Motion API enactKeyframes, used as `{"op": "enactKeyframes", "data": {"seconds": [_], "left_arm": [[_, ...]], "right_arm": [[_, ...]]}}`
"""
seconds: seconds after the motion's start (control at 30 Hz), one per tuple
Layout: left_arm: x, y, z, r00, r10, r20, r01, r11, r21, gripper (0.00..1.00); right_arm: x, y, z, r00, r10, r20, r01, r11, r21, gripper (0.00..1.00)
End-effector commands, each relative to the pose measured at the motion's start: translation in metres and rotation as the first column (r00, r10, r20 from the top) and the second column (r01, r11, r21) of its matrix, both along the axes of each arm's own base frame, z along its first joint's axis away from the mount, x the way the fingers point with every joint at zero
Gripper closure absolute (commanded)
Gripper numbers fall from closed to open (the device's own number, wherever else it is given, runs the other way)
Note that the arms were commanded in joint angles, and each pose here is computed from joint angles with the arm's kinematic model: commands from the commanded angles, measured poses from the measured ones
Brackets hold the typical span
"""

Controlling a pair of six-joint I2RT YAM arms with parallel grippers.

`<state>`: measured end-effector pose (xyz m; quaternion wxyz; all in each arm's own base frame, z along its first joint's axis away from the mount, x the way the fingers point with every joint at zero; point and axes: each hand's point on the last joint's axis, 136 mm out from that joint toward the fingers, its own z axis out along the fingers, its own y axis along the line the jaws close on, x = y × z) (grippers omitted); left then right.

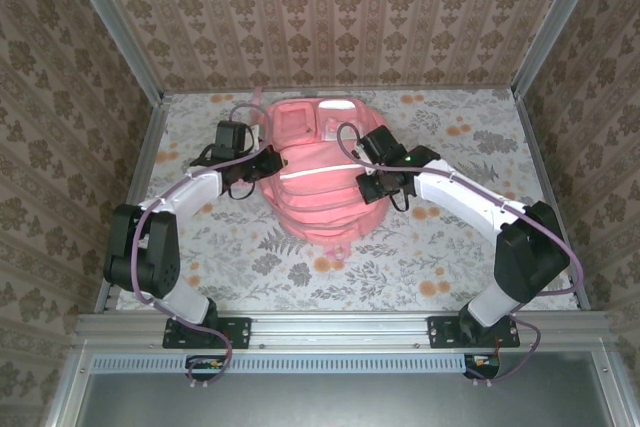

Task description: Pack the student bag

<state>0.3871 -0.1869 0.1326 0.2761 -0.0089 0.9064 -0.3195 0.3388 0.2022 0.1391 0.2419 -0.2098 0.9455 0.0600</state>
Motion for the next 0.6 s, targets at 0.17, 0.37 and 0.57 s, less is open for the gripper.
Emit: {"op": "enactKeyframes", "data": {"seconds": [0.17,0.37,0.57], "left_arm": [[0.026,0.036,-0.007,0.996,-0.016,0.083,0.005,0.992,0.130,1.00],[0.024,0.033,-0.008,0.995,-0.054,0.088,0.042,0.990,0.137,1.00],[0.026,0.028,0.005,0.986,-0.104,0.128,0.085,0.987,0.139,1.00]], "right_arm": [[0.043,-0.030,0.014,0.982,0.163,0.097,-0.148,0.979,-0.142,1.00],[0.038,-0.005,0.016,0.948,0.317,0.022,-0.317,0.948,-0.004,1.00],[0.030,0.009,0.028,0.923,0.374,0.090,-0.379,0.925,0.040,1.00]]}}
